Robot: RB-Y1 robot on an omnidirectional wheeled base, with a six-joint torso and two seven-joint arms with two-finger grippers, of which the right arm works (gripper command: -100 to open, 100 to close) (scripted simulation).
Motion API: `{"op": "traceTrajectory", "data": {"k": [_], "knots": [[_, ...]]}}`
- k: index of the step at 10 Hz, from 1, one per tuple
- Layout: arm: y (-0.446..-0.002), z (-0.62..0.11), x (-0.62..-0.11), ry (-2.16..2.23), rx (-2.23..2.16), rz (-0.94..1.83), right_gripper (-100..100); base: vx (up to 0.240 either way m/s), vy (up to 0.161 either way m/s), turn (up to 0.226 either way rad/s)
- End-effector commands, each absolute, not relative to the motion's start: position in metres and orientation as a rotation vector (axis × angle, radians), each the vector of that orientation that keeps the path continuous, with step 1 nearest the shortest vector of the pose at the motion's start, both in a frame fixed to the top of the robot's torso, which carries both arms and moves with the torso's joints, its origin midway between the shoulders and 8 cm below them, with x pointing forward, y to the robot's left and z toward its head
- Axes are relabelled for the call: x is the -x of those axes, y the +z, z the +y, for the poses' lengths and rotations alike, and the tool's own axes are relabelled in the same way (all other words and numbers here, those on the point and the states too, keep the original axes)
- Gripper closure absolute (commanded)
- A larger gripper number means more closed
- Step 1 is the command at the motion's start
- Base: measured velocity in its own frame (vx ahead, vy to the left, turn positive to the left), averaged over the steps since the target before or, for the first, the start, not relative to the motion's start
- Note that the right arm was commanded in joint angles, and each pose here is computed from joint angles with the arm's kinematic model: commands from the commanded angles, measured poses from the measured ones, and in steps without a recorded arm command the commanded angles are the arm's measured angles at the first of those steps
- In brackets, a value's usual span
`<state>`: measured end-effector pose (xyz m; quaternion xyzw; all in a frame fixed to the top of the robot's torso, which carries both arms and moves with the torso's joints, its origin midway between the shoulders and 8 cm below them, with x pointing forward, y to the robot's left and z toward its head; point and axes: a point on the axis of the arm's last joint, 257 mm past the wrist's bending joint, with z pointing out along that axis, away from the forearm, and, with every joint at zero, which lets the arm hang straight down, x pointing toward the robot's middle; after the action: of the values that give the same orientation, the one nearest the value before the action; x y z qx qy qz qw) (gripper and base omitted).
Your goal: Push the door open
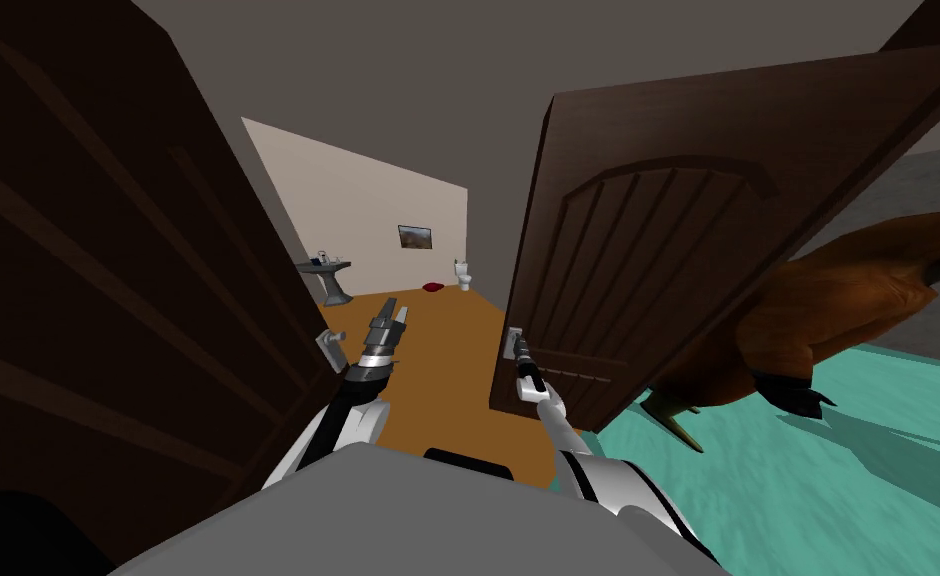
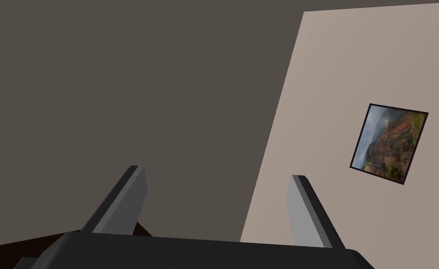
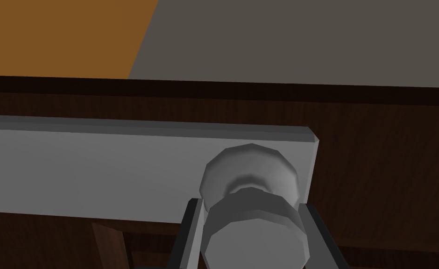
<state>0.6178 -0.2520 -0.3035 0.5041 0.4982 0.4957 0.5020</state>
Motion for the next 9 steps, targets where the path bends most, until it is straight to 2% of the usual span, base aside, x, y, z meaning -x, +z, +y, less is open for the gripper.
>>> {"op": "traceTrajectory", "data": {"k": [1, 9], "knots": [[-0.300, -0.268, -0.619, 1.179, -1.221, 1.182, 100, 0.177, 0.061, -0.041], [-0.299, -0.320, -0.614, 1.109, -1.266, 1.114, 100, 0.169, 0.092, -0.050]]}}
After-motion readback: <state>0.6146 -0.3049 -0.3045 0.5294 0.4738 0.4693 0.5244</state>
